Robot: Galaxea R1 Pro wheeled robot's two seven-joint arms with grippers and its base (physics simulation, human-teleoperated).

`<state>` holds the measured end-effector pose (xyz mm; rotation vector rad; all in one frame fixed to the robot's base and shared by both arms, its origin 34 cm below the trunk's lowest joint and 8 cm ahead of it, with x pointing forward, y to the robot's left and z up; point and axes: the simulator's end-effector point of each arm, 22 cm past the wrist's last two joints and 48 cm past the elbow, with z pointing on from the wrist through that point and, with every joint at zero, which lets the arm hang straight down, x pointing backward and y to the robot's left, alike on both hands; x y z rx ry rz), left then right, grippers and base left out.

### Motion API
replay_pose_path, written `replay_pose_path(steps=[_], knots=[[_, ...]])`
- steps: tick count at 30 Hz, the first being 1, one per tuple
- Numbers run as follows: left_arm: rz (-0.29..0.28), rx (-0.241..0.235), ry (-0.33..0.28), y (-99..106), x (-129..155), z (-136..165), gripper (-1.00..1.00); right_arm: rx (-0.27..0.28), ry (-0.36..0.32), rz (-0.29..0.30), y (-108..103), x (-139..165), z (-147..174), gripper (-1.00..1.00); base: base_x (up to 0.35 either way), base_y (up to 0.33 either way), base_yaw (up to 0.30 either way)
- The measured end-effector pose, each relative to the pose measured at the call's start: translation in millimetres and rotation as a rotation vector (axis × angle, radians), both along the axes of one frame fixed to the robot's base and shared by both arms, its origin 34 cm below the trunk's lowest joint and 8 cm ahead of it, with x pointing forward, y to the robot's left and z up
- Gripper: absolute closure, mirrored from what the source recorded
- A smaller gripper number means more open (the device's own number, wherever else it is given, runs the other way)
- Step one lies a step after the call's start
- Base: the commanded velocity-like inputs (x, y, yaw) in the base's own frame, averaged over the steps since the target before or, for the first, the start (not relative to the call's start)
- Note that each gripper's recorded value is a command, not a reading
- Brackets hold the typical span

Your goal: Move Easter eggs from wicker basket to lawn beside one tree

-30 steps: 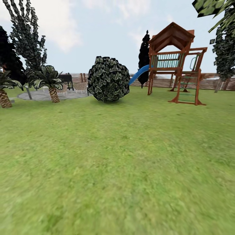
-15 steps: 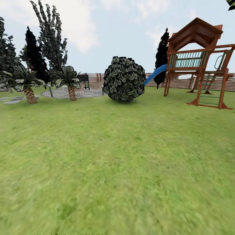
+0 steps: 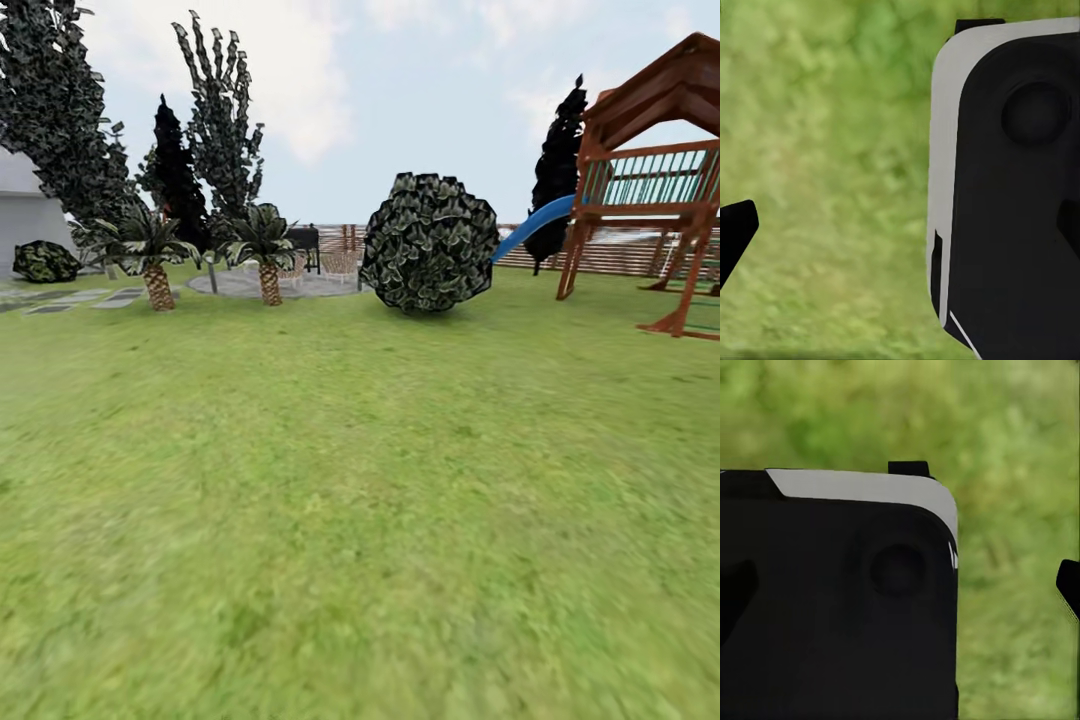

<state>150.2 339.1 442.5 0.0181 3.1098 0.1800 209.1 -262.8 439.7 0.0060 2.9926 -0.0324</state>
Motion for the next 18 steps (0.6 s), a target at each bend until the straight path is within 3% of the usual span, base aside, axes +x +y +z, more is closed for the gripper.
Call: replay_pose_path(steps=[18], knots=[[0.000,0.000,0.000,0.0,0.2,0.0,-1.00,0.000,0.000,0.000,0.3,0.1,0.0,-1.00,0.000,0.000,0.299]])
